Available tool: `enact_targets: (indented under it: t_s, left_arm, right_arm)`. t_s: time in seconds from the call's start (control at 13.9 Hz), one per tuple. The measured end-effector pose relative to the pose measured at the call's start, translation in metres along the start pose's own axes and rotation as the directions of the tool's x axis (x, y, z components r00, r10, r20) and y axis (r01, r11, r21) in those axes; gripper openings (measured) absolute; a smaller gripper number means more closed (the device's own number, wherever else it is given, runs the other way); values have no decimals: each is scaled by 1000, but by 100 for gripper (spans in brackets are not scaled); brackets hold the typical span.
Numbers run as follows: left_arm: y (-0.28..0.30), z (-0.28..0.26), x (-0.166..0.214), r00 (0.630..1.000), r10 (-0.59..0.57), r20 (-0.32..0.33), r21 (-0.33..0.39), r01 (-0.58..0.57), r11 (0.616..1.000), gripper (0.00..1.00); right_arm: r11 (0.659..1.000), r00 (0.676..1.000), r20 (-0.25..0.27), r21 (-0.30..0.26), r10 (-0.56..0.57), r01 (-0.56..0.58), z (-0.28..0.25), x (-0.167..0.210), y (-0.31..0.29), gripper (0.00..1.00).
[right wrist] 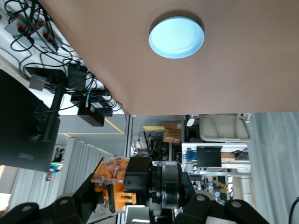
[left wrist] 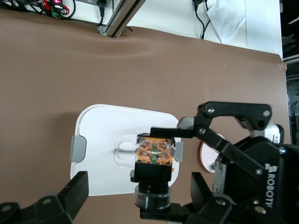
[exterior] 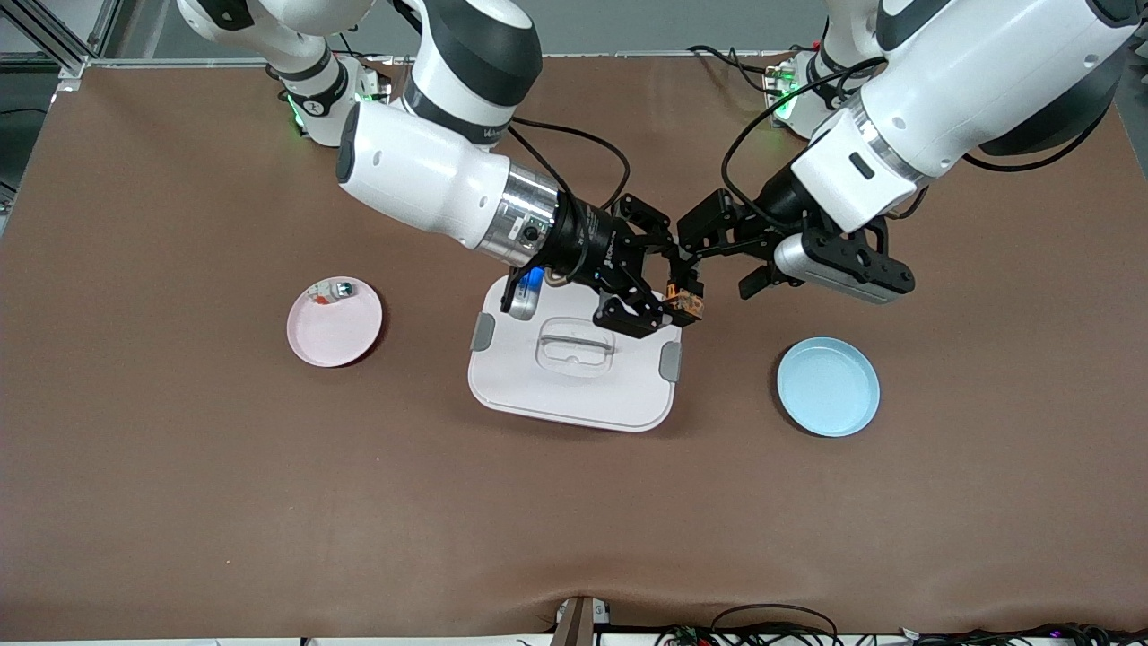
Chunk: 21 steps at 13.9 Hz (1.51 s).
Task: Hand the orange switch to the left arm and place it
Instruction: 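Close the left gripper on the switch held by the right gripper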
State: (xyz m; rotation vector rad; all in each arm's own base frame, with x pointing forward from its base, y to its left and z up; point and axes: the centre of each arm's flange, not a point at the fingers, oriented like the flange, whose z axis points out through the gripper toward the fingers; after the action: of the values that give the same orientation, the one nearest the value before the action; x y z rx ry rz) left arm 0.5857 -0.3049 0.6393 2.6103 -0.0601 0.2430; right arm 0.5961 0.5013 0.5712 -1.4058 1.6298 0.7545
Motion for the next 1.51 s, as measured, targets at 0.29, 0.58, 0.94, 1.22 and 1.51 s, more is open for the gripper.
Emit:
enact_targets:
  t_s: [0.29,0.58,0.94,1.22,1.51]
  left_arm:
    - [-2,4,1,1000,15,6,-5,-15,1000,87]
    - [-1,3,1,1000,12,11,-29,-11,1000,87]
    - [-2,6,6,999,34,-10,-37,-35,999,83]
    - [-1,10,9,999,36,-26,-46,-37,998,83]
    - [-1,12,11,999,26,-29,-76,-28,997,80]
  right_arm:
    - [1000,1000,13,27,0,0,-3,-2,-2,72]
    - [999,1000,16,30,14,-15,-3,-3,-2,72]
    - [999,999,22,33,27,-28,-5,-6,-3,72]
    - [999,999,29,37,26,-27,-7,-10,-3,72]
    - [999,999,31,39,25,-27,-8,-11,-3,72]
